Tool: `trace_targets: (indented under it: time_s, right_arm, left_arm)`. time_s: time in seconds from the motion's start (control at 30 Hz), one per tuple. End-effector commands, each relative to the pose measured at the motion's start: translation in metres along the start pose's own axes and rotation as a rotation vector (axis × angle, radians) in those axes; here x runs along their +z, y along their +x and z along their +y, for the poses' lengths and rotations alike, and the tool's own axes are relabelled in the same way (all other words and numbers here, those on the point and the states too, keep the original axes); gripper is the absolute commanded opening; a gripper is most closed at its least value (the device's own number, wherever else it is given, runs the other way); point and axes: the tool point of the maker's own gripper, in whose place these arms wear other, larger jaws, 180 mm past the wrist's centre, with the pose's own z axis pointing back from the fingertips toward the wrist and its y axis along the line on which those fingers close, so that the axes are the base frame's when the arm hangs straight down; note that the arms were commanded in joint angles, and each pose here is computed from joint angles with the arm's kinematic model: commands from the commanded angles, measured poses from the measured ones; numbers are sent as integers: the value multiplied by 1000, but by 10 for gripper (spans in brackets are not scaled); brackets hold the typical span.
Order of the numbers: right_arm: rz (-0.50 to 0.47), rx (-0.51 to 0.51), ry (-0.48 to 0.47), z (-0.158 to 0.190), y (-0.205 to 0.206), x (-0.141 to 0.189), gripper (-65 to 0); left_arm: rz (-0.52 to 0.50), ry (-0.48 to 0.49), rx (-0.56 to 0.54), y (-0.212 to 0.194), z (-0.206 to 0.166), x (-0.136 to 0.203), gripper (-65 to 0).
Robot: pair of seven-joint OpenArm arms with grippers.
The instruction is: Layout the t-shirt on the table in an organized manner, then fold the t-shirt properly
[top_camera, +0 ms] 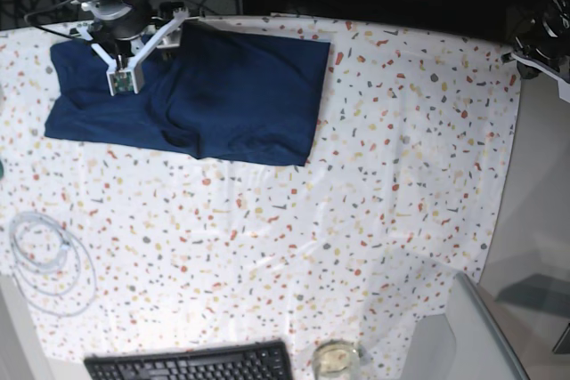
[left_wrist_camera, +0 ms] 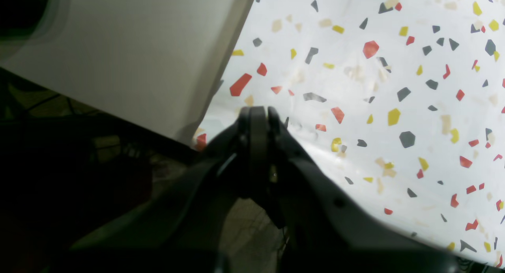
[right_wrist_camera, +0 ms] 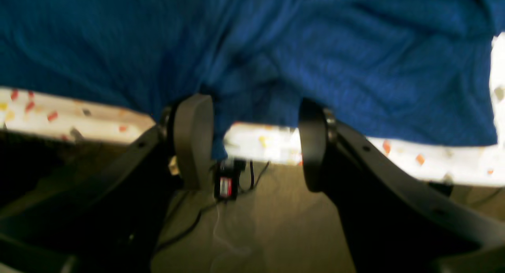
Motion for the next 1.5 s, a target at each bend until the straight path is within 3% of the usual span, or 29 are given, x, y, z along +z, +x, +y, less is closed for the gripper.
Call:
trace_targets:
  time_s: [0.0, 0.07, 0.13, 0.23, 0.3, 0.43, 0.53, 0.67, 0.77, 0.83, 0.93, 1.0, 1.07, 1.3, 1.47]
  right_arm:
    - [-33, 20, 40, 13, 7, 3, -326]
    - [-57, 82, 124, 38, 13, 3, -362]
    - [-63, 128, 180, 56, 16, 1, -447]
    - [-19, 137, 173, 55, 3, -11, -593]
    - [-8, 131, 148, 45, 2, -17, -650]
    - [37, 73, 25, -4, -2, -27, -629]
    - [18, 50, -17, -23, 5, -21, -629]
    - [-36, 56, 0, -16, 16, 1, -621]
    - [-10, 55, 55, 1, 7, 3, -599]
    - [21, 69, 118, 15, -5, 6, -516]
    - [53, 88, 243, 47, -20, 13, -311]
    - [73, 97, 265, 56, -28, 13, -182]
    - [101, 100, 271, 59, -37, 9, -111]
    - [97, 95, 238, 47, -45, -16, -173]
    - [114, 84, 197, 31, -51, -27, -305]
  left_arm:
    - [-38, 11, -15, 14, 6, 5, -650]
    - [-38, 11, -15, 14, 6, 5, -650]
    - [-38, 11, -15, 14, 6, 5, -650]
    - [-38, 13, -14, 14, 7, 5, -650]
    - [-37, 13, -13, 13, 7, 5, -650]
    - [-39, 13, -13, 14, 7, 5, -650]
    - [-39, 13, -13, 14, 7, 5, -650]
    - [-47, 6, -13, 18, 4, 3, -650]
    - [-57, 5, -9, 22, 3, 2, -650]
    - [-60, 5, -8, 23, 3, 2, -650]
    - [-60, 2, -9, 23, 2, 2, -650]
    - [-60, 2, -9, 23, 2, 2, -650]
    - [-61, 3, -9, 23, 2, 2, -650]
    - [-64, 8, -21, 27, 5, 3, -650]
    - [-65, 15, -24, 28, 8, 4, -650]
